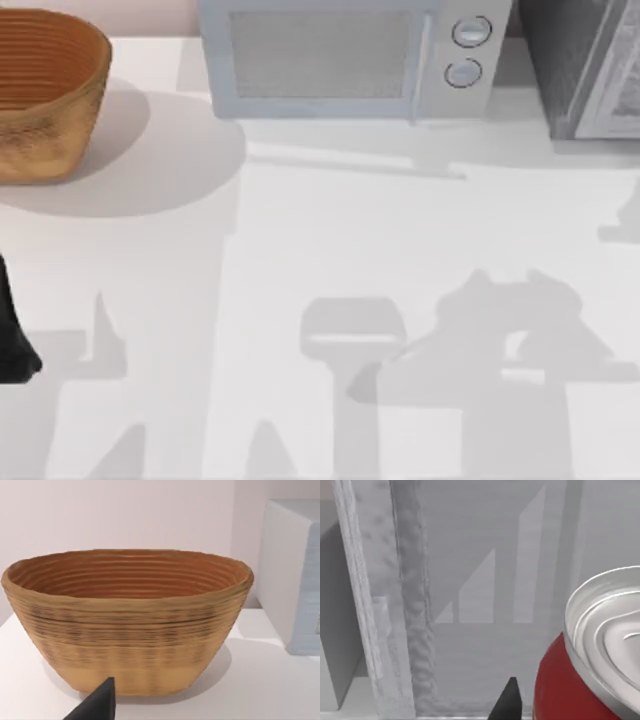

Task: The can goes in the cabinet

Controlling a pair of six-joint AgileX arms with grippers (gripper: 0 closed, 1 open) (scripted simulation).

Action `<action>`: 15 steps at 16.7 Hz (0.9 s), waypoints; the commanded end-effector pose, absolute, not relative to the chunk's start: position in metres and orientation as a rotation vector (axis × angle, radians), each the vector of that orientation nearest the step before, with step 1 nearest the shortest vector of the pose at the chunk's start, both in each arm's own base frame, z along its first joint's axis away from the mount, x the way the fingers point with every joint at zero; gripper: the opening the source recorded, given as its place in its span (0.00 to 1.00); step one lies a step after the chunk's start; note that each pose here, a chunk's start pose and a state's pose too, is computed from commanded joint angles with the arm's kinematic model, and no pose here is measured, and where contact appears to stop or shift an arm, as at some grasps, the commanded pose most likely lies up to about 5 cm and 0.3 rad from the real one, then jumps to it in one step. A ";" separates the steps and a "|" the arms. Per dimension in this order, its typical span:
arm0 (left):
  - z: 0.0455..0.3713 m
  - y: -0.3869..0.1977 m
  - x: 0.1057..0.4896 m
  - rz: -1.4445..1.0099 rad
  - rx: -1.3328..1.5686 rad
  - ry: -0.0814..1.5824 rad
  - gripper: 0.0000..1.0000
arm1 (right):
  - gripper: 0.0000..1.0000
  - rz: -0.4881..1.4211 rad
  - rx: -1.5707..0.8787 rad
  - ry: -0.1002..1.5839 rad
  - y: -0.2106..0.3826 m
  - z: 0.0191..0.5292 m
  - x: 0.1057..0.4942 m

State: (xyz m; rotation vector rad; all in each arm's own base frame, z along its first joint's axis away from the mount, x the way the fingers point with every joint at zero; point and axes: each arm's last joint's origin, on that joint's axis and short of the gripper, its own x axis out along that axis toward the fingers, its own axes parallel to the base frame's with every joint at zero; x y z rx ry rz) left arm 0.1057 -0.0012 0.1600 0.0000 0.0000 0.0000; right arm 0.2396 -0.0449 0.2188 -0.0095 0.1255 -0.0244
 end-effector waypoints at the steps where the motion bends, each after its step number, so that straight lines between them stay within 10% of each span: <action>1: 0.160 -0.001 0.106 0.000 0.000 0.000 1.00 | 0.00 -0.024 -0.011 0.112 -0.040 0.222 0.227; 15: 0.160 -0.001 0.106 0.000 0.000 0.000 1.00 | 0.00 -0.001 -0.001 -0.002 -0.002 0.165 0.107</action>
